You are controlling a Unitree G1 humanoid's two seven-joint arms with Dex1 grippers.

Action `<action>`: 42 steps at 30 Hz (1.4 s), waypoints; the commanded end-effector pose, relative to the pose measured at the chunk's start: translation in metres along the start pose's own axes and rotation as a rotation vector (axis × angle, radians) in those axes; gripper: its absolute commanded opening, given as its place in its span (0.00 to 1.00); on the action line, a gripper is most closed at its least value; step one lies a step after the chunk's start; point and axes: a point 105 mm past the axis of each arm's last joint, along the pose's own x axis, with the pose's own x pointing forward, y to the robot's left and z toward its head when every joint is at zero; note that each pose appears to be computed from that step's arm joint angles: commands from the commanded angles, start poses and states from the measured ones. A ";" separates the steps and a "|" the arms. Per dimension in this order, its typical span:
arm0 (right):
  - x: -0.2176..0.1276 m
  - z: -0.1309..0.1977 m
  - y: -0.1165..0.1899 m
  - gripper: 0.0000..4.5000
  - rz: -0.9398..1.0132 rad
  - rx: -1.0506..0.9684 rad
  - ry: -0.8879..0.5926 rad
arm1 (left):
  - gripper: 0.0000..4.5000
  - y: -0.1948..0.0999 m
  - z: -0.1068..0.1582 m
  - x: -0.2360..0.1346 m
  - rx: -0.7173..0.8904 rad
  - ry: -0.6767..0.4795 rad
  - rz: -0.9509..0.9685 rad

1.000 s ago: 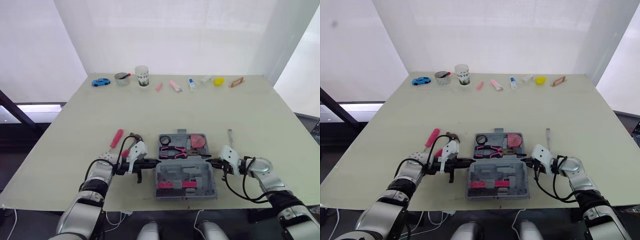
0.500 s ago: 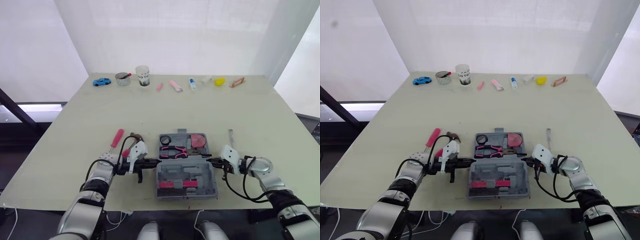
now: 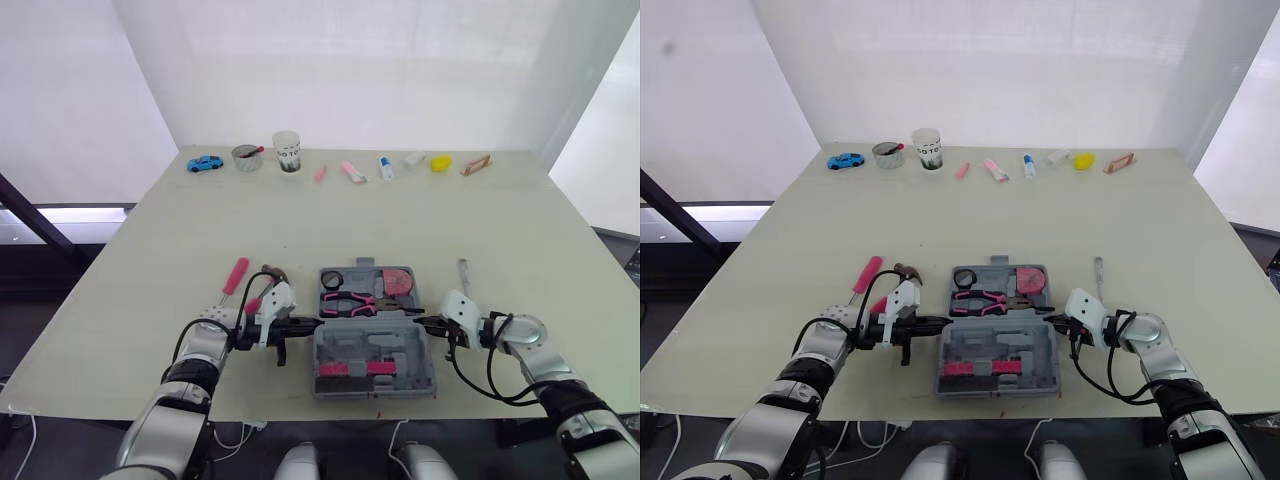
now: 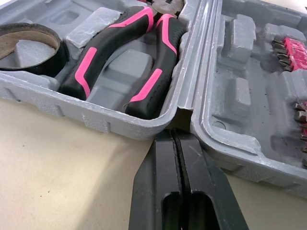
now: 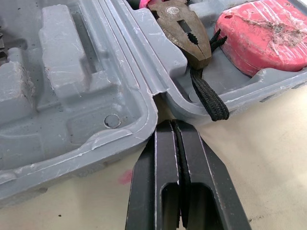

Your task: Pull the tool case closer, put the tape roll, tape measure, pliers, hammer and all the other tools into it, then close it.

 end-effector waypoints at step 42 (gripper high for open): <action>-0.031 -0.015 -0.007 0.01 -0.059 0.004 0.045 | 0.00 -0.003 0.002 -0.020 0.044 -0.006 0.001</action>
